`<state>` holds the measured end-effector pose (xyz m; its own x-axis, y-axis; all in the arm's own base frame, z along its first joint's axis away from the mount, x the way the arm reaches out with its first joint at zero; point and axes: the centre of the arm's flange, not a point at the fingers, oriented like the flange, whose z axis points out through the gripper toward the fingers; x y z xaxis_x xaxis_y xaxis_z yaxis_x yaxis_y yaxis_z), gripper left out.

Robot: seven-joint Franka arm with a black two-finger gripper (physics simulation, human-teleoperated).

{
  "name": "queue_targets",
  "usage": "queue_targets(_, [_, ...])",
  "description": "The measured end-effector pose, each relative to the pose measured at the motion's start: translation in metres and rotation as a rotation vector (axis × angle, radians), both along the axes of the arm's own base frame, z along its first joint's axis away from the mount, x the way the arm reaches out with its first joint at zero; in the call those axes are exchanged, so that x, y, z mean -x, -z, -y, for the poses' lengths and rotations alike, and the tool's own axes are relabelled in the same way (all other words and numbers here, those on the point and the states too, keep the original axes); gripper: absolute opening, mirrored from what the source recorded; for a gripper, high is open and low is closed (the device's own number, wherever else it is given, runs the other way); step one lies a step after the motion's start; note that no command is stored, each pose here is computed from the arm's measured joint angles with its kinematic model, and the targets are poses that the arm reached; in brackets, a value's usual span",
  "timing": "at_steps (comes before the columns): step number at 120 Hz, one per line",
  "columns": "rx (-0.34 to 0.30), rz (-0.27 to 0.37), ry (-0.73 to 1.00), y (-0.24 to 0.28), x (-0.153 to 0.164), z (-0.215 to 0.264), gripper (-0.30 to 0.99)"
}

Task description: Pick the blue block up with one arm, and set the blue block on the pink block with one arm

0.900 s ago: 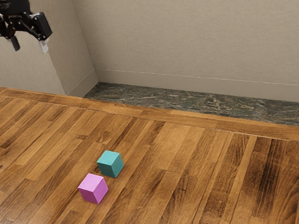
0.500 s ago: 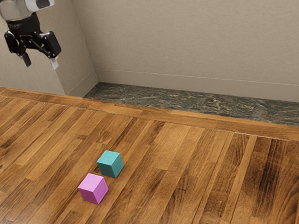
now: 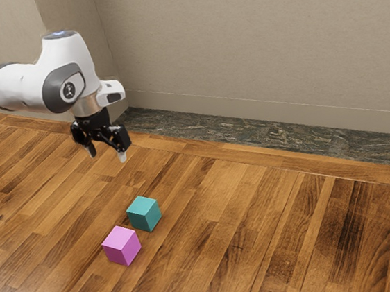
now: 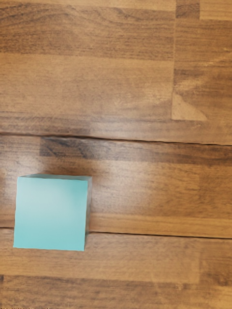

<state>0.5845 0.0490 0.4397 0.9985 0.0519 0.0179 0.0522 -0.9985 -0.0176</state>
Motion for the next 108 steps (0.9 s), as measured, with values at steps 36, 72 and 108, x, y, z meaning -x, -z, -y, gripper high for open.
queue_targets(36, [0.047,-0.059,0.022,0.110,-0.009,0.025,0.69])
queue_targets(72, [0.064,-0.076,0.041,0.152,-0.011,0.040,0.69])
queue_targets(108, [0.070,-0.095,0.035,0.181,-0.011,0.037,0.69])
